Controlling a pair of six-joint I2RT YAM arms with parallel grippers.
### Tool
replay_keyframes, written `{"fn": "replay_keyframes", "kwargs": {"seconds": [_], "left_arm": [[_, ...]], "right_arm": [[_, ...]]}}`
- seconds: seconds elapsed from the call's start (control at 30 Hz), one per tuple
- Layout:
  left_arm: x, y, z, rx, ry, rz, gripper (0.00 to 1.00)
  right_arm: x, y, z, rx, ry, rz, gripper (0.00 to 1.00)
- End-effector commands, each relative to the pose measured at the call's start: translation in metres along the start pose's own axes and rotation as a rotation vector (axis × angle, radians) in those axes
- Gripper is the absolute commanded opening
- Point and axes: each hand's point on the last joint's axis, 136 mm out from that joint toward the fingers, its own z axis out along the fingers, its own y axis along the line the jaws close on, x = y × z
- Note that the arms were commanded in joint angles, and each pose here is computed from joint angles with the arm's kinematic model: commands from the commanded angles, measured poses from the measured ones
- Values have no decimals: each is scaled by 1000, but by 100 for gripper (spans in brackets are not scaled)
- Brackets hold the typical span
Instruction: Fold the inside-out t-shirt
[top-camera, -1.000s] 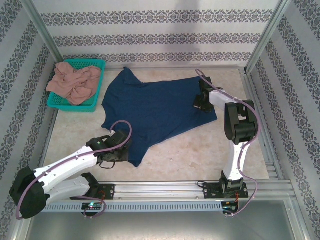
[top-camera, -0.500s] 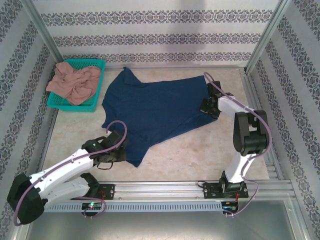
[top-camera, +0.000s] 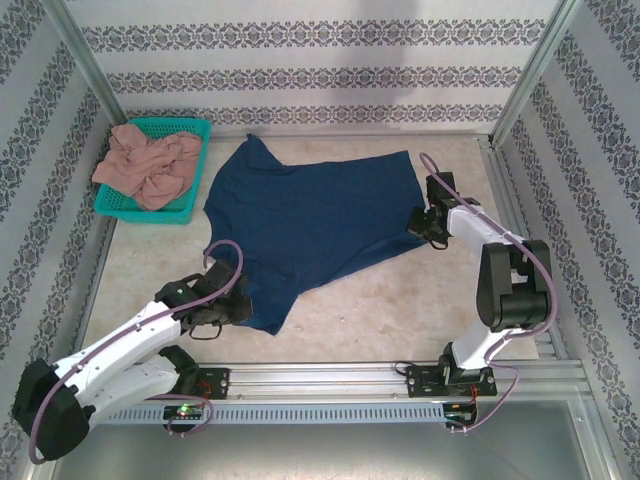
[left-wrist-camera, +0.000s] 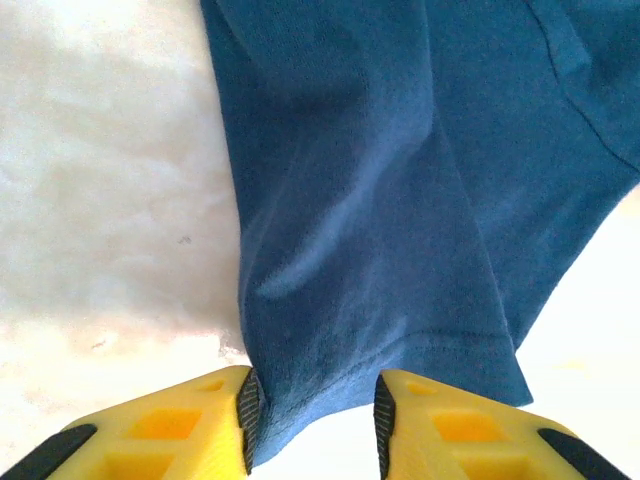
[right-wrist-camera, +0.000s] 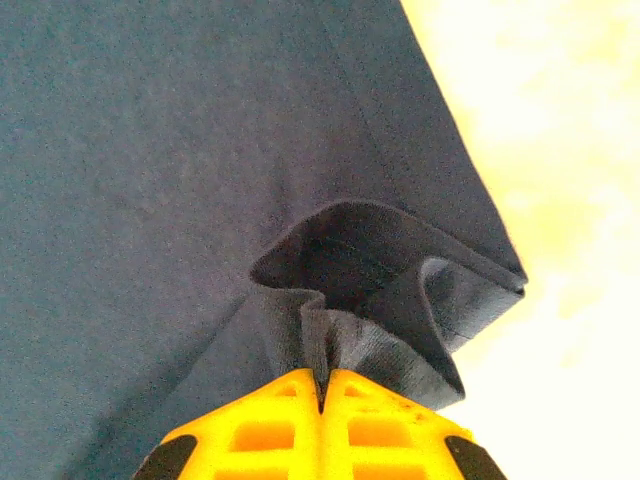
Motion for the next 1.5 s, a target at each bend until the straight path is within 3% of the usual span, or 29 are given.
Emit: {"fn": "replay_keyframes", "kwargs": {"seconds": [0.0, 0.13, 0.27, 0.37, 0.5, 0.63, 0.9, 1.13, 1.47], "left_arm": [[6, 7, 8, -5, 39, -11, 40], [9, 21, 13, -75, 48, -49, 51], [14, 22, 20, -46, 54, -76, 49], [19, 19, 24, -17, 73, -90, 40], [17, 20, 25, -20, 65, -83, 15], [10, 19, 15, -21, 38, -72, 0], [-2, 10, -40, 66, -63, -148, 0], [0, 8, -83, 120, -85, -189, 0], [-7, -5, -110, 197, -112, -199, 0]], "right_arm": [[3, -2, -9, -14, -2, -18, 0], [3, -1, -11, -24, -2, -20, 0], [4, 0, -11, -27, 0, -22, 0], [4, 0, -11, -28, 1, -21, 0], [3, 0, -17, -22, -8, -27, 0], [5, -7, -29, -6, -24, -30, 0], [27, -34, -60, 4, -41, 4, 0], [39, -41, -71, -29, -38, 35, 0], [38, -40, -71, -41, -39, 35, 0]]}}
